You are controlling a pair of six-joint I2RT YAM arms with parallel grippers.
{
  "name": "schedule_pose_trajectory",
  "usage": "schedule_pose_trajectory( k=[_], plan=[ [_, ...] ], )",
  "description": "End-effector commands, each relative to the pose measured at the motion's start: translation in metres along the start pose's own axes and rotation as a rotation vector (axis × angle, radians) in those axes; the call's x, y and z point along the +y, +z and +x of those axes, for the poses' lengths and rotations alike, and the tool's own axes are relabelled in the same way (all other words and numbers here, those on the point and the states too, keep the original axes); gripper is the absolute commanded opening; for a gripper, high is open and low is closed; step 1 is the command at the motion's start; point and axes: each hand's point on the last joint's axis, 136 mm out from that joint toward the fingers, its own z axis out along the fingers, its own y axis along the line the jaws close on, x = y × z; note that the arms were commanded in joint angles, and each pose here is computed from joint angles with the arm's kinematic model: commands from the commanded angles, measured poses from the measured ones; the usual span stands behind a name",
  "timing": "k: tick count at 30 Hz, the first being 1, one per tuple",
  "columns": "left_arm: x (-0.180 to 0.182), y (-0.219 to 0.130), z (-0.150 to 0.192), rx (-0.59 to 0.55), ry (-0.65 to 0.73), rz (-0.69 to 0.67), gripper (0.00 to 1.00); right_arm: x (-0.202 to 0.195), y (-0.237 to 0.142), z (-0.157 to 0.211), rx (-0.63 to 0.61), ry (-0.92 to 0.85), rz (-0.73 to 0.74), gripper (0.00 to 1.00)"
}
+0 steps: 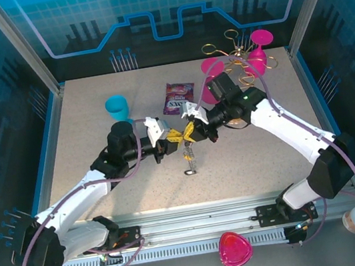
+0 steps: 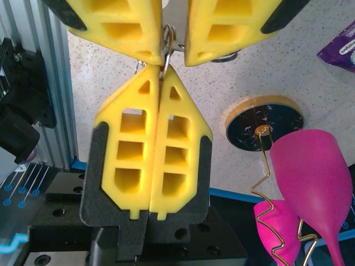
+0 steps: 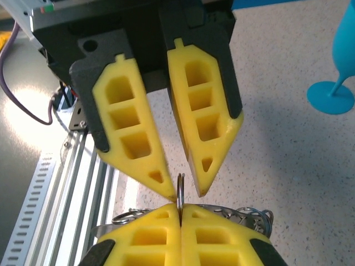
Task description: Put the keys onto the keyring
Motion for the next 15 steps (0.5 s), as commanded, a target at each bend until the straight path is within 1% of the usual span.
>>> schedule_pose_trajectory(
  k=[1, 5, 9, 11, 13, 15],
  plan=[
    [-0.007, 0.000, -0.007, 0.020, 0.034, 0.041, 0.13, 0.013, 0.002, -0.003, 0.052, -0.059, -0.030, 0.00],
    [-0.009, 0.002, -0.005, 0.045, 0.030, 0.067, 0.06, 0.015, 0.001, -0.011, 0.049, -0.080, -0.033, 0.00],
    [-0.010, 0.002, -0.006, 0.050, 0.029, 0.079, 0.05, 0.016, -0.002, -0.021, 0.022, -0.082, -0.032, 0.00],
    [-0.012, 0.003, -0.007, 0.047, 0.034, 0.089, 0.00, 0.015, -0.003, -0.024, 0.011, -0.081, -0.029, 0.00],
    [-0.011, 0.003, -0.010, 0.035, 0.040, 0.082, 0.00, 0.013, -0.004, -0.026, -0.003, -0.064, -0.020, 0.00],
    [-0.004, 0.003, -0.014, 0.000, 0.044, 0.034, 0.00, 0.008, -0.010, -0.030, -0.039, -0.029, -0.002, 0.00]
  ],
)
